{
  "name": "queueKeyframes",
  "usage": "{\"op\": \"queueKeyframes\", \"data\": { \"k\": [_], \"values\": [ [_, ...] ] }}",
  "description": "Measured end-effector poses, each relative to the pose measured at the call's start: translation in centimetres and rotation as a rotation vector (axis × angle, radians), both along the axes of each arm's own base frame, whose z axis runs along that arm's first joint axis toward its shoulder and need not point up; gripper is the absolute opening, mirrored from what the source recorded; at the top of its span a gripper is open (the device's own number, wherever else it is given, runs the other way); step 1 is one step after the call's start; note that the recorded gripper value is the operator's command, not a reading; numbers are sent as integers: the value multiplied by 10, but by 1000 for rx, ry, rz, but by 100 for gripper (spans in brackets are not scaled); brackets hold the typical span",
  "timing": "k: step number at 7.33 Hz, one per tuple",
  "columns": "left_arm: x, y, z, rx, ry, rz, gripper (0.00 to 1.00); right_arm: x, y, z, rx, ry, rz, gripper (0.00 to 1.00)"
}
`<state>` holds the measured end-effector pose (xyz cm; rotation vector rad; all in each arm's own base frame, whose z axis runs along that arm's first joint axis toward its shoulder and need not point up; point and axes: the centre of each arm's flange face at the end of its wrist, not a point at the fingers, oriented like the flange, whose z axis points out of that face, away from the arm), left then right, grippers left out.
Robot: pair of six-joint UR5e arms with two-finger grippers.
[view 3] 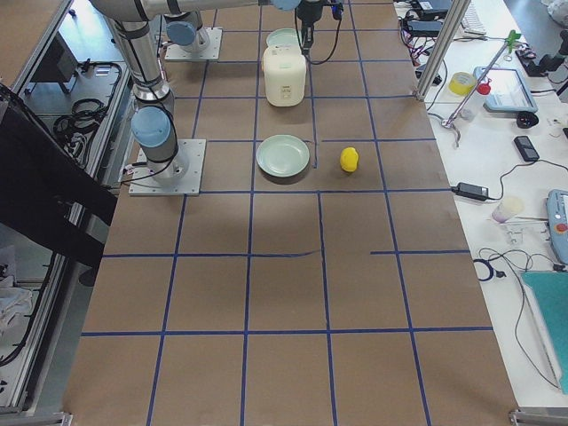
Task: Press rice cooker button
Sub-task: 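Move the right gripper over the rice cooker's green lid button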
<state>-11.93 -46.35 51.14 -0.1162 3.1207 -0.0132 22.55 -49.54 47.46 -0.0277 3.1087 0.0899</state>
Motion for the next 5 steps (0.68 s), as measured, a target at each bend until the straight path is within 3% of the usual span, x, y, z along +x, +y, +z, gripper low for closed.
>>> {"op": "queueKeyframes", "data": {
  "k": [5],
  "values": [
    [0,0,0,0,0,0,100,80,22,-69,10,-11,-105,2]
  ]
}}
